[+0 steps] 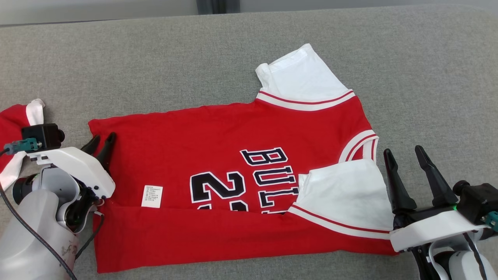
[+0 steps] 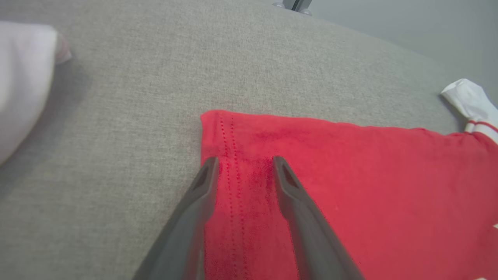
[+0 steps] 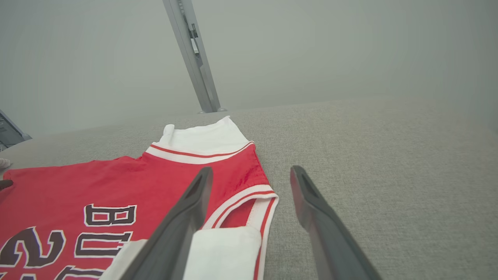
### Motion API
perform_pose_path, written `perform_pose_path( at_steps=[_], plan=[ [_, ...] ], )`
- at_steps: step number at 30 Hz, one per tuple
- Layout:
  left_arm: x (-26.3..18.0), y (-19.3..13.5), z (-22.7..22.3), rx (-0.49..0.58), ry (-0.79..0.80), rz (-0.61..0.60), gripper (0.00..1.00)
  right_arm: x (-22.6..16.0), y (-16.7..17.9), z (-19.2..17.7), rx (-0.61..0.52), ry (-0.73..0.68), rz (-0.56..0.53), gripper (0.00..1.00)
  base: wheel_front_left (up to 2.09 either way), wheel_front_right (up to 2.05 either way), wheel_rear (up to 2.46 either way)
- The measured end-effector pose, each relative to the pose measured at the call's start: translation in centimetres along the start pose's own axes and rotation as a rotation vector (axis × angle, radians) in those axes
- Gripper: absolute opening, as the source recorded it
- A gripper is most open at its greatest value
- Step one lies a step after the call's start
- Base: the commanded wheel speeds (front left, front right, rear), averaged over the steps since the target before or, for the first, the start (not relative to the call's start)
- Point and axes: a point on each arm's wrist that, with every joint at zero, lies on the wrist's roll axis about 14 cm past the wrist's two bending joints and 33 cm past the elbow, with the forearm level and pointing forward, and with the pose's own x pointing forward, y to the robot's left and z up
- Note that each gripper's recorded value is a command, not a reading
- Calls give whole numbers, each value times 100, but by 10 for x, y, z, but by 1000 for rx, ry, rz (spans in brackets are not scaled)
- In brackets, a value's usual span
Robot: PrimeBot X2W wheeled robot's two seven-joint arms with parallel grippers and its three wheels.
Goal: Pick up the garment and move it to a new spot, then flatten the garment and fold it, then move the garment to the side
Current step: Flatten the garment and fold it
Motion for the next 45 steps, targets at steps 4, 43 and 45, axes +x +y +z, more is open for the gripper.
perform_pose_path(
  at_steps=[4,43,45],
  plan=[
    [3,1,2,-6,-14,-1,0,5,-1,2,-4,-6,0,100,0,0,0],
    [-156,-25,64,75,-624,121,100,-18,24,43,-27,-109,68,100,0,0,0],
    [-161,-28,55,80,-615,122,100,-24,24,41,-20,-101,64,100,0,0,0]
  ],
)
